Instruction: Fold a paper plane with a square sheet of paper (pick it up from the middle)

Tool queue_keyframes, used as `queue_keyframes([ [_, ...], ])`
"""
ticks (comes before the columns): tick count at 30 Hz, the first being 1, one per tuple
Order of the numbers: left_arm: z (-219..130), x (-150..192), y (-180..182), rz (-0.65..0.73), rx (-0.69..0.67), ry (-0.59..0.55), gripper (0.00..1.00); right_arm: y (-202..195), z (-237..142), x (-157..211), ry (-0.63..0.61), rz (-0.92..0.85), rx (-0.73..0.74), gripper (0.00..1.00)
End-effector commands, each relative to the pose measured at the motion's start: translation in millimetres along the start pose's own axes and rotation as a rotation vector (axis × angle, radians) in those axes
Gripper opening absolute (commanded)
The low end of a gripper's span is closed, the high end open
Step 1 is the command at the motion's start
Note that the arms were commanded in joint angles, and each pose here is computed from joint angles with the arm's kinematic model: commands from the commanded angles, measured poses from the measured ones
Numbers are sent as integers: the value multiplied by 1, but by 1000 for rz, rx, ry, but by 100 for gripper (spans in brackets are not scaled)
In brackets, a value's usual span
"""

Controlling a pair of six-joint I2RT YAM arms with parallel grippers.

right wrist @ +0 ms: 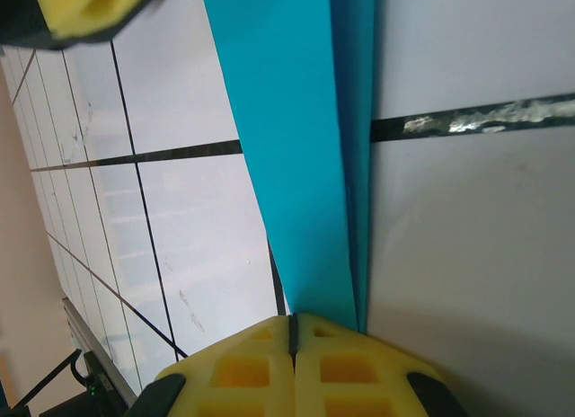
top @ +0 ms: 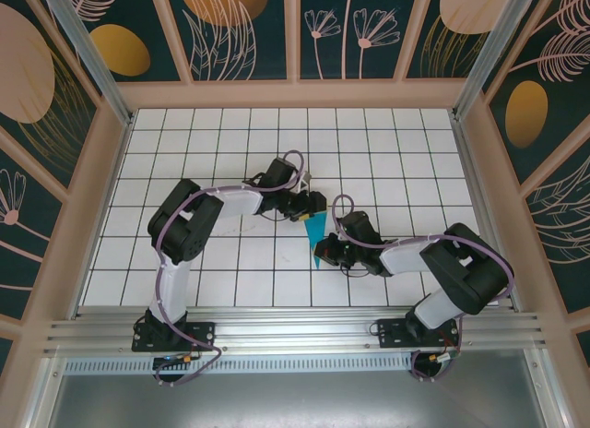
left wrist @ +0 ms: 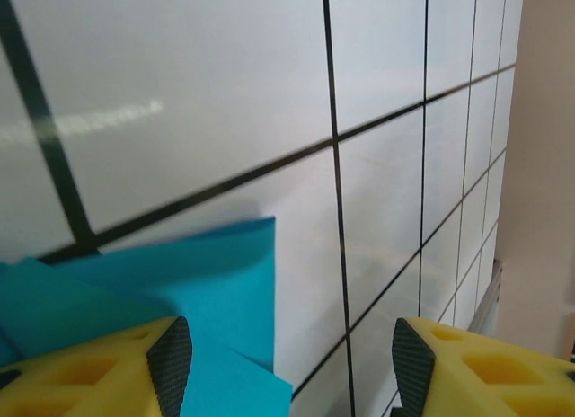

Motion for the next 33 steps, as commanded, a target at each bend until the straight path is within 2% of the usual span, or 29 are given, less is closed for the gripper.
queue_keyframes([
  [1,-2,-25,35,46,-156,-143,64,-53,-6,23,103,98,275,0],
  [11,2,-37,40,53,-200,-140,64,-53,-7,24,104,91,278,0],
  [23,-11,-68,36,88,-274,-182,65,-52,-6,23,119,68,274,0],
  [28,-24,-81,19,120,-250,-209,65,-51,-5,20,127,52,270,0],
  [33,-60,-78,-18,160,-172,-278,64,-41,-1,10,134,-10,252,0],
])
Point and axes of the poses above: each hand's point on the last joint's axis, 136 mm out from that joint toward the fingers, its own z axis out along the fingers, its own y axis along the line the jaws close on, x = y × z, the point moved 10 cm from there along -z, back along the fingers, and after that the axes turned 8 degrees about z, right-handed, at the moved point
